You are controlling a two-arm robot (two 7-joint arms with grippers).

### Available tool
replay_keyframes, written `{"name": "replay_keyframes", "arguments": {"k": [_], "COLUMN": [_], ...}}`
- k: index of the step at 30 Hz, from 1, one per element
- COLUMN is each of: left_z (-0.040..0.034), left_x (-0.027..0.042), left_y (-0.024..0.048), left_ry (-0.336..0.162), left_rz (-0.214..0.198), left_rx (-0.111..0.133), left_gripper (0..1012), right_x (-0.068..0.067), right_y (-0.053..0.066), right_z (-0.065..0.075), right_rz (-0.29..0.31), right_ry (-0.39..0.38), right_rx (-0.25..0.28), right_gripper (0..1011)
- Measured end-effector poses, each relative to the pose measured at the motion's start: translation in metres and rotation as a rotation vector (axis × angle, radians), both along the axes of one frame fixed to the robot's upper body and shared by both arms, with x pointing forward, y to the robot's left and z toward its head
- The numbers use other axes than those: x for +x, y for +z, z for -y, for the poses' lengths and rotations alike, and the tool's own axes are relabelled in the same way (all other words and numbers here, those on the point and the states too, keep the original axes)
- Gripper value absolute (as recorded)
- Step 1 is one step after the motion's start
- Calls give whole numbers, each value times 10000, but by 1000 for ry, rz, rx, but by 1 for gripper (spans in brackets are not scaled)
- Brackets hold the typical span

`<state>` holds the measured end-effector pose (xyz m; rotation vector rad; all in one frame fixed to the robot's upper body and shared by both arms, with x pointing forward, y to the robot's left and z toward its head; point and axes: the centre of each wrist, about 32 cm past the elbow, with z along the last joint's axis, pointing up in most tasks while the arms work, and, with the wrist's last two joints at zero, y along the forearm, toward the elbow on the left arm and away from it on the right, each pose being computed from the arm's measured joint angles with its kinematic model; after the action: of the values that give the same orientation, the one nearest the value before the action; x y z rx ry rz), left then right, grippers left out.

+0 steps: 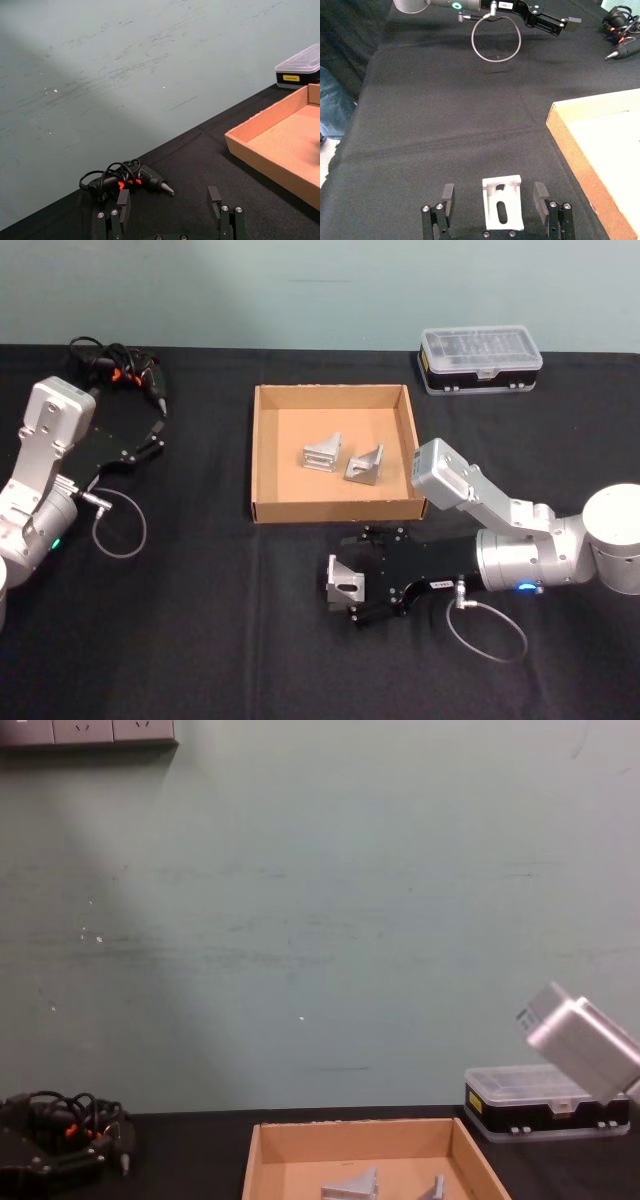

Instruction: Use one hand to pick up the angle iron from the table and place it into the box.

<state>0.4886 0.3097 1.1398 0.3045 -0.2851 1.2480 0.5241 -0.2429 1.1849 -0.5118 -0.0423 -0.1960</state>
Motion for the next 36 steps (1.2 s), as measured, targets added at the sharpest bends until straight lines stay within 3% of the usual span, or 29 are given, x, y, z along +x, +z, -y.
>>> {"name": "replay_keyframes", "arguments": {"k": [24,31,36], "left_z": [0,0,0], "left_x": [0,0,0], "left_y": [0,0,0], "left_ry": [0,0,0], "left_rz": [0,0,0], "left_rx": [0,0,0], "left_gripper": [1000,1000,1000], "right_x": [85,92,97], "right_y": [-88,-92,-94], "right_z": [-142,-136,-138], "right_rz": [-11,-14,-12], "right_ry": [14,3,-2], "right_rx": [4,-3,-2], "right_gripper": [995,863,697]}}
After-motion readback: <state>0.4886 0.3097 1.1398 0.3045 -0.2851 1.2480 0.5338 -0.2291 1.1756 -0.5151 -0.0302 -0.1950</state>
